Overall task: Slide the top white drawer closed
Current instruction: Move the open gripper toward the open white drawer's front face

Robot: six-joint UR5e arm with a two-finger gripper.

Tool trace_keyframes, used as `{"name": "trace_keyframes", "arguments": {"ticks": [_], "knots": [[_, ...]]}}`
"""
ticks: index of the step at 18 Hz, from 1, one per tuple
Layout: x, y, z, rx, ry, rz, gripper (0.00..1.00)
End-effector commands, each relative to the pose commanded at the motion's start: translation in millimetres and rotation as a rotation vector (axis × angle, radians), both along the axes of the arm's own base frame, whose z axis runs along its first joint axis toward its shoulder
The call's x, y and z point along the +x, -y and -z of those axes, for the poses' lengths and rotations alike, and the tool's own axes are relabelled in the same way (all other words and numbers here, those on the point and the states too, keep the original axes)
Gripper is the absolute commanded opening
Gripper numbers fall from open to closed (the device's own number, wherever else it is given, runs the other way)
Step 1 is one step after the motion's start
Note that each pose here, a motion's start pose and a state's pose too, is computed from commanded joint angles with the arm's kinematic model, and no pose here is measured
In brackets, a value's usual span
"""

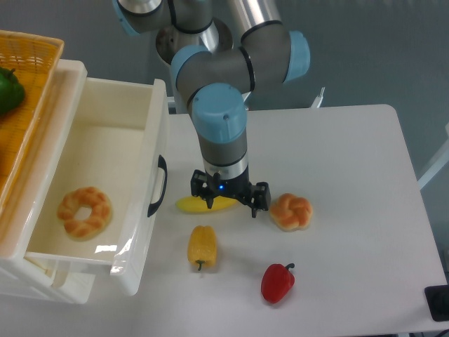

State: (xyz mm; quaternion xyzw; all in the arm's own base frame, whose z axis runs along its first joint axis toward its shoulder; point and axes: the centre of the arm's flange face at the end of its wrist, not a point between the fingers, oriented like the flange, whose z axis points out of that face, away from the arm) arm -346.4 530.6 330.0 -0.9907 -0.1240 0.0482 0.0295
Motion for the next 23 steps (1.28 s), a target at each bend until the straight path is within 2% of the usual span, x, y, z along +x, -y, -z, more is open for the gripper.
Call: {"name": "trace_keyframes", "arguments": {"ticks": [6, 9, 12, 14, 23], "knots": [[-4, -3, 16, 0.018, 0.056, -0.029, 1.00], [-10, -3, 28, 0.046, 0.122, -0.044, 1.00], [-17, -1, 39, 0.050, 0.156, -0.056, 1.00], [-20, -1, 43, 0.094, 0.214, -0.071, 1.00], [-13, 1, 43, 0.099, 0.274, -0.075, 1.00]]}}
